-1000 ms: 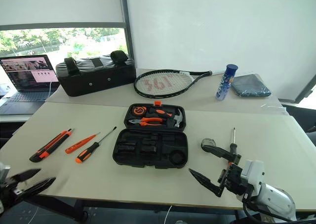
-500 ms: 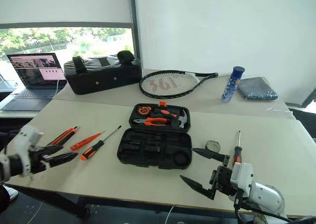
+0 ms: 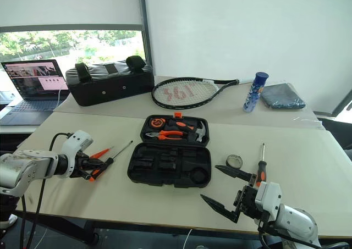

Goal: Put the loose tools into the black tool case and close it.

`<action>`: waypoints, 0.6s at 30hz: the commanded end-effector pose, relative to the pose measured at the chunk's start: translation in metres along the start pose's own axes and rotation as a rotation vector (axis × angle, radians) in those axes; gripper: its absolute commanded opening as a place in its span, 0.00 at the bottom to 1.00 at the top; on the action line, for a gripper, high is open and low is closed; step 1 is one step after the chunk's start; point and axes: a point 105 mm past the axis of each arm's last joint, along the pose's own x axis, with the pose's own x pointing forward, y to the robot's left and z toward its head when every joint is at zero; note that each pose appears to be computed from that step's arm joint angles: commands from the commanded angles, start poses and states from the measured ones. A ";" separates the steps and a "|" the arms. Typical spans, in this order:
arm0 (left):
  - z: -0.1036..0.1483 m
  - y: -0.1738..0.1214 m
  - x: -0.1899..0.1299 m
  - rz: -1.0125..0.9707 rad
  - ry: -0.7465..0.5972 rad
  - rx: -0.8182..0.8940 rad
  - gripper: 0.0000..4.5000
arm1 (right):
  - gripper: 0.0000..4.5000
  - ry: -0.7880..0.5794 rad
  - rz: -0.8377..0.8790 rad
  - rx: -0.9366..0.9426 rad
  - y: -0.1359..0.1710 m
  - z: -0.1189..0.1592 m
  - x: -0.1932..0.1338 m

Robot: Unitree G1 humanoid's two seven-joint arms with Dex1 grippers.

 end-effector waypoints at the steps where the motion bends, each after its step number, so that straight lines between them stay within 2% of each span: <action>1: -0.007 -0.004 0.003 -0.031 0.042 0.029 0.01 | 1.00 -0.028 -0.015 -0.034 0.000 0.011 0.000; 5: 0.006 -0.004 0.001 -0.065 -0.040 0.082 0.01 | 1.00 -0.022 -0.024 -0.033 0.000 0.011 -0.002; 7: 0.035 -0.007 -0.007 -0.133 -0.211 0.151 0.01 | 1.00 -0.013 -0.032 -0.032 0.000 0.010 -0.005; 9: 0.047 -0.001 -0.013 -0.135 -0.279 0.186 0.01 | 1.00 -0.007 -0.038 -0.032 0.000 0.009 -0.007; 13: 0.041 0.017 -0.019 -0.108 -0.268 0.239 0.01 | 1.00 0.005 -0.046 -0.030 0.002 0.008 -0.012; 18: 0.040 0.017 -0.028 -0.169 -0.339 0.260 0.01 | 1.00 0.016 -0.062 -0.018 0.008 0.004 -0.016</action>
